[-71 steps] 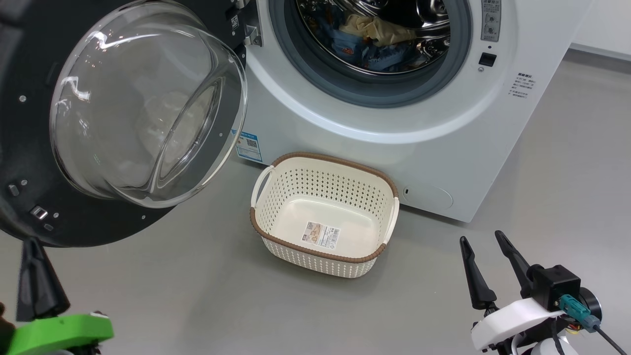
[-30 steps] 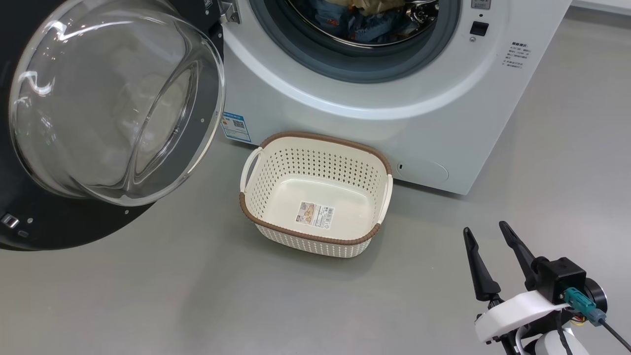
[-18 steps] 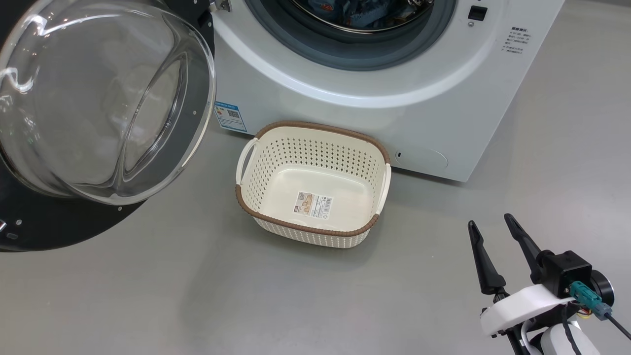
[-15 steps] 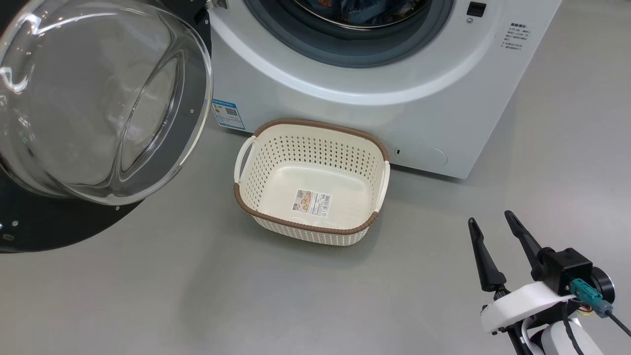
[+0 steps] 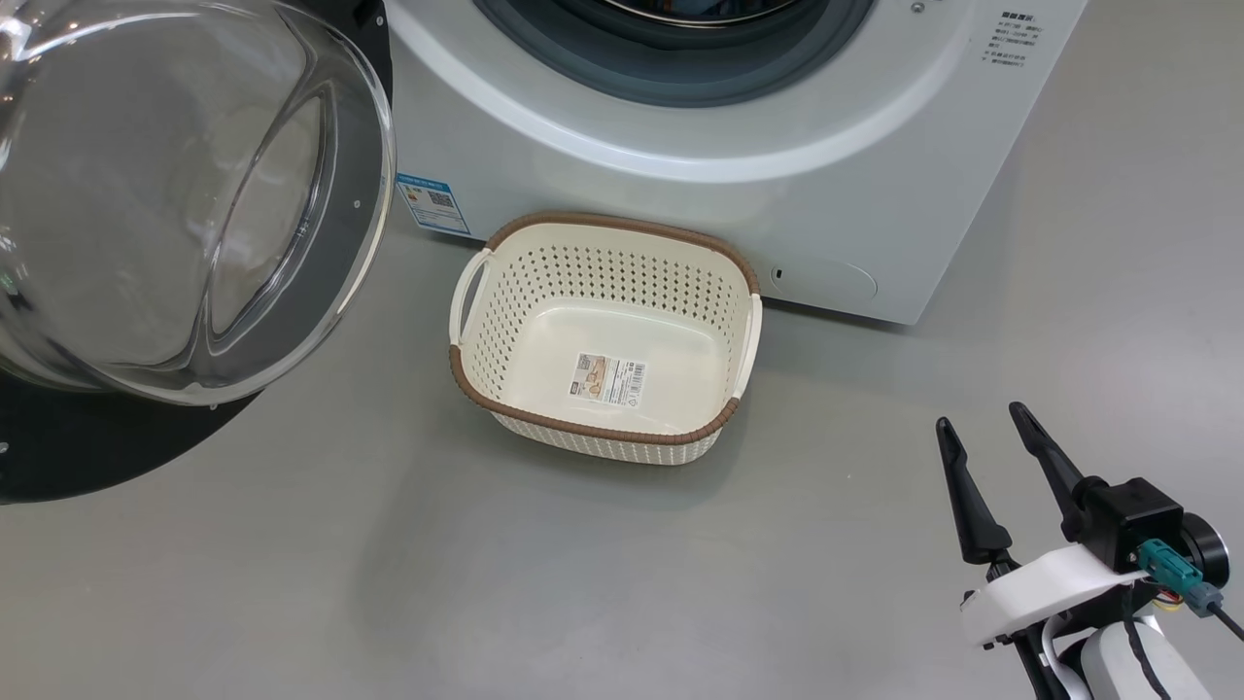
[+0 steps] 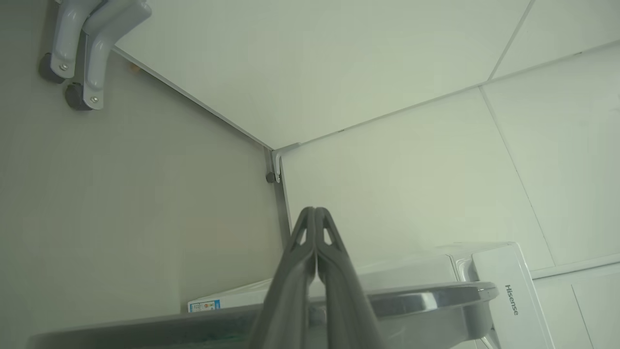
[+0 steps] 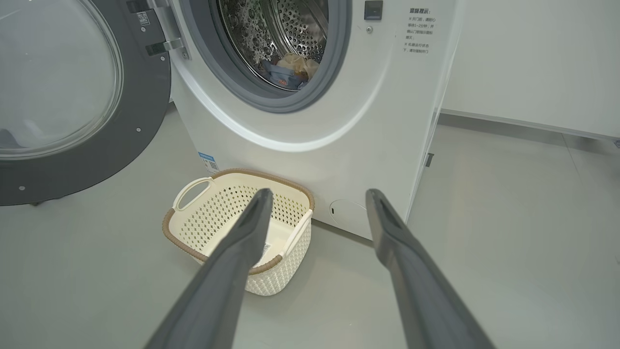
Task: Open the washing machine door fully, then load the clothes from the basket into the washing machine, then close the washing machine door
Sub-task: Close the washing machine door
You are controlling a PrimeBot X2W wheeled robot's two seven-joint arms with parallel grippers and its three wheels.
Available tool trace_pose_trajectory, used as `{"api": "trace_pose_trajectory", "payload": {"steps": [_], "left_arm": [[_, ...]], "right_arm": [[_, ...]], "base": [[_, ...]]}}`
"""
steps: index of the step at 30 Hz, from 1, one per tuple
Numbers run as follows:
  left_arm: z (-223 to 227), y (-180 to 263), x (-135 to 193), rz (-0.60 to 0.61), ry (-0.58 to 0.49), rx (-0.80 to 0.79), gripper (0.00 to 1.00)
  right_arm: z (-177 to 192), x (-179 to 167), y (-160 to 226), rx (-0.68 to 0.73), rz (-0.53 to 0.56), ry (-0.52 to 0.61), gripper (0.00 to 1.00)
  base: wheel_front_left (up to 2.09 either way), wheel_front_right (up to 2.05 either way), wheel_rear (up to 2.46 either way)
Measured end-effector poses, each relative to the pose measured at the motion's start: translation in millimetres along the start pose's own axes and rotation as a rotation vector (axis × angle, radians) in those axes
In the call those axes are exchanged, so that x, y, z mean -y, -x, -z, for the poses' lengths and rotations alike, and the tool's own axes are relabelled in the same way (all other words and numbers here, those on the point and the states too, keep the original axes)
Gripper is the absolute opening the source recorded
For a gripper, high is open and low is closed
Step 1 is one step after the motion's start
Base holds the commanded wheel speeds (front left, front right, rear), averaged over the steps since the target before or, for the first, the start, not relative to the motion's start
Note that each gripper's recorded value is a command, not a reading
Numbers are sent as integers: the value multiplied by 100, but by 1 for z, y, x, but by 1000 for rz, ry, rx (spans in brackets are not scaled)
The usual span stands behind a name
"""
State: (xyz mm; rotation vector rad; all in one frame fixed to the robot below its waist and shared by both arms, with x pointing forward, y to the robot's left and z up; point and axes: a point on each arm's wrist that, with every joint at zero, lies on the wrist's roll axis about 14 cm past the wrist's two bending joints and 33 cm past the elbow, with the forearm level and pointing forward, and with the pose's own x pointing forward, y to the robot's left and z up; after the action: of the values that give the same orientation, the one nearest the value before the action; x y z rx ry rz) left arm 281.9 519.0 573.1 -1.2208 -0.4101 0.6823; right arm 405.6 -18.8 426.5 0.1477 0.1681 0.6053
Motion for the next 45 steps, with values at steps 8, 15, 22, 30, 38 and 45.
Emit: {"api": "trace_pose_trajectory", "payload": {"steps": [8, 15, 22, 30, 38, 45], "left_arm": [[16, -4, -11, -50, -20, -75, 0], [26, -4, -14, -61, -30, -128, 0], [32, -3, -13, -57, -20, -179, 0], [39, 0, -12, -49, -5, -241, 0], [49, 3, -6, -25, -2, -329, 0], [65, 8, 4, 29, 47, -428, 0]], "right_arm": [[0, 4, -2, 1, 5, 2, 100], [1, 4, -2, -1, 4, 2, 100], [-1, 3, -2, 2, 4, 6, 100], [-1, 0, -2, 2, -7, 7, 100], [0, -1, -2, -1, -9, 6, 100], [1, -1, -2, -3, -8, 3, 100]], "base": [[0, 0, 0], [0, 0, 0], [0, 0, 0], [0, 0, 0], [0, 0, 0], [0, 0, 0]]}}
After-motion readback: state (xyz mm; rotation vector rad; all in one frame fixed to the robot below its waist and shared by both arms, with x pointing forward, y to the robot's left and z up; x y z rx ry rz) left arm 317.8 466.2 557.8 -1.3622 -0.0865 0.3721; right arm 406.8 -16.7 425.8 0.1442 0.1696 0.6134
